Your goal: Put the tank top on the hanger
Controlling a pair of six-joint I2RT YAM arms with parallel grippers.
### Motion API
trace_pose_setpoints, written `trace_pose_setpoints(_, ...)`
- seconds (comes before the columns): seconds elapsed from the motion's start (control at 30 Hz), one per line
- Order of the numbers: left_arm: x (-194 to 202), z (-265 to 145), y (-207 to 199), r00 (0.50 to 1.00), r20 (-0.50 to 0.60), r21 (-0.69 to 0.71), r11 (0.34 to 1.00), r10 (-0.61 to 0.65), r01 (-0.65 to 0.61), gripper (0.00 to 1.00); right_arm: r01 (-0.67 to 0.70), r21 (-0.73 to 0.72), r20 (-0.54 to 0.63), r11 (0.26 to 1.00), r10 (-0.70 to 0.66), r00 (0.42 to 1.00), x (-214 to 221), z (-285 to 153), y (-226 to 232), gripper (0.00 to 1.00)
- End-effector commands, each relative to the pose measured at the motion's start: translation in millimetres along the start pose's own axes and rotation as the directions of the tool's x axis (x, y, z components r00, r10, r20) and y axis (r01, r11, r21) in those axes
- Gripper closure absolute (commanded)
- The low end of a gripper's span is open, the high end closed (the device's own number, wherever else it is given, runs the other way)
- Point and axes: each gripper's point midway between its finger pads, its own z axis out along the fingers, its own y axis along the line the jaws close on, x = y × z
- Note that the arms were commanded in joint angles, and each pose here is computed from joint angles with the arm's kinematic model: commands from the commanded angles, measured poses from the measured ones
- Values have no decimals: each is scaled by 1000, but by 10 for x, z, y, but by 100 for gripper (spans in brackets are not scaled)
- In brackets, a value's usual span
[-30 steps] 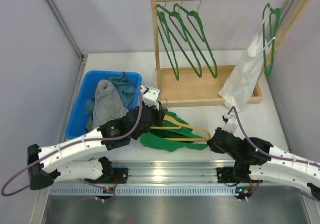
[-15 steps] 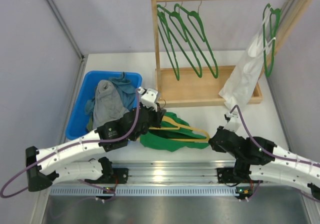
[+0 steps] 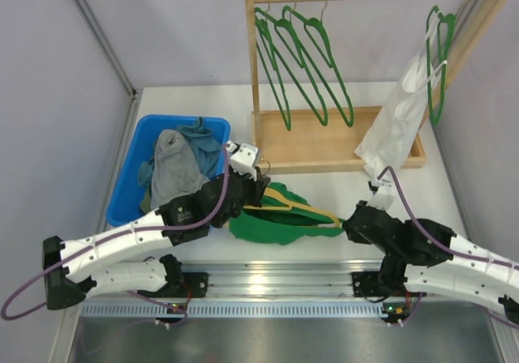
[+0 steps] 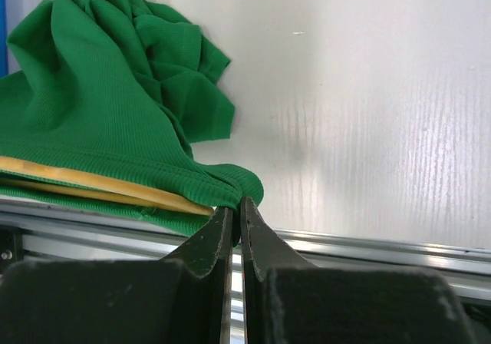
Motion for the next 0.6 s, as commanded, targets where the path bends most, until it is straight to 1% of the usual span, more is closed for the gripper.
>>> trace_pose_setpoints(0.0, -123, 51, -17, 999, 42, -3, 1000, 21, -21, 100, 42, 50, 34, 998, -44, 998, -161, -92, -87, 100)
trace_pose_setpoints(0.27, -108, 126, -91, 999, 34, 13, 1000, 26, -27, 100, 85, 41, 43, 996, -87, 995, -278, -125, 50, 100)
trace_pose_setpoints(0.57, -128, 195, -209, 999, 35, 51, 999, 12, -14, 100, 138, -59, 68, 989, -134, 989, -549, -218, 561, 100)
